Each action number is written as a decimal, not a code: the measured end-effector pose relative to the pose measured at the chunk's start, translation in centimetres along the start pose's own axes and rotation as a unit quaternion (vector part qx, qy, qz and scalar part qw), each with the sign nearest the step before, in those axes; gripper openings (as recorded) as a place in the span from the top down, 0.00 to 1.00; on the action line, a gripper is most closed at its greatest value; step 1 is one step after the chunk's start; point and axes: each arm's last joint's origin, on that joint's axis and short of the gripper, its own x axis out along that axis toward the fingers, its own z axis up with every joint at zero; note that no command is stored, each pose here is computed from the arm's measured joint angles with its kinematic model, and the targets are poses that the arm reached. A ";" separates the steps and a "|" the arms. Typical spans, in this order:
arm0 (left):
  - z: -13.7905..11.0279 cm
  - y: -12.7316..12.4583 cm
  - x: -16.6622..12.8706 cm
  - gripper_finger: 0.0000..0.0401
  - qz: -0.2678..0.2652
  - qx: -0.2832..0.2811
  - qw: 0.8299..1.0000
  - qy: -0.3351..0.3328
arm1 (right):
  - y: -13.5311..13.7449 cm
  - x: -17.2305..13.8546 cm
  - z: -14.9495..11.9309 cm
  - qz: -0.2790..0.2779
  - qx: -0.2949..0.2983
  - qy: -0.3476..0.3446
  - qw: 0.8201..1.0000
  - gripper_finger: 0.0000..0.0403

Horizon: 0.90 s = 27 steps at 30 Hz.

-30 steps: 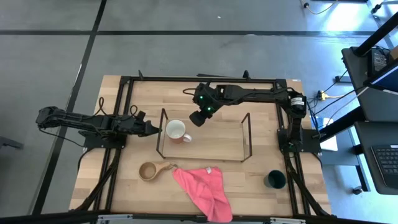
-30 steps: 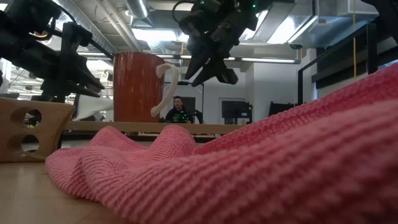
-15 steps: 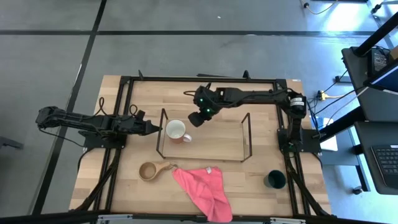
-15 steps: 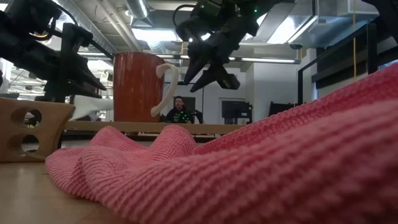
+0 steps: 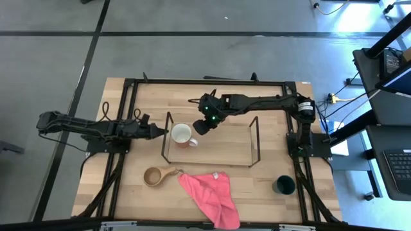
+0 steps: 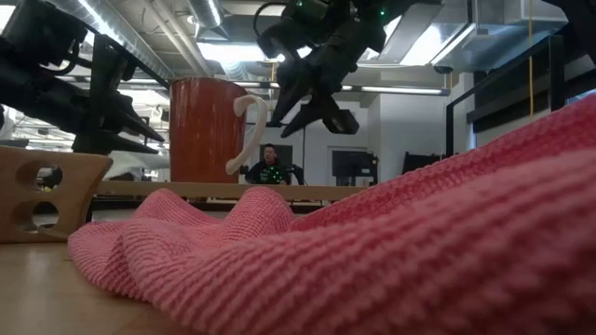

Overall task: Stack small to large cups/mugs on shelf
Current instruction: Adjust the orange mug on the shelf

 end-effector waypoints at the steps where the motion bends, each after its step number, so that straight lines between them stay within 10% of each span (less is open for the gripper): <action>1: 0.0 0.0 0.0 0.83 0.000 -0.001 1.000 -0.001 | 0.1 0.1 0.1 0.006 -0.002 -0.004 1.000 0.78; 10: 0.1 0.0 0.0 0.83 0.001 -0.001 1.000 -0.001 | 0.0 0.4 0.3 0.011 0.002 -0.004 1.000 0.98; 27: 0.9 -0.5 0.1 0.87 -0.003 -0.016 1.000 0.003 | -0.1 0.4 0.4 0.000 0.040 -0.017 0.999 0.97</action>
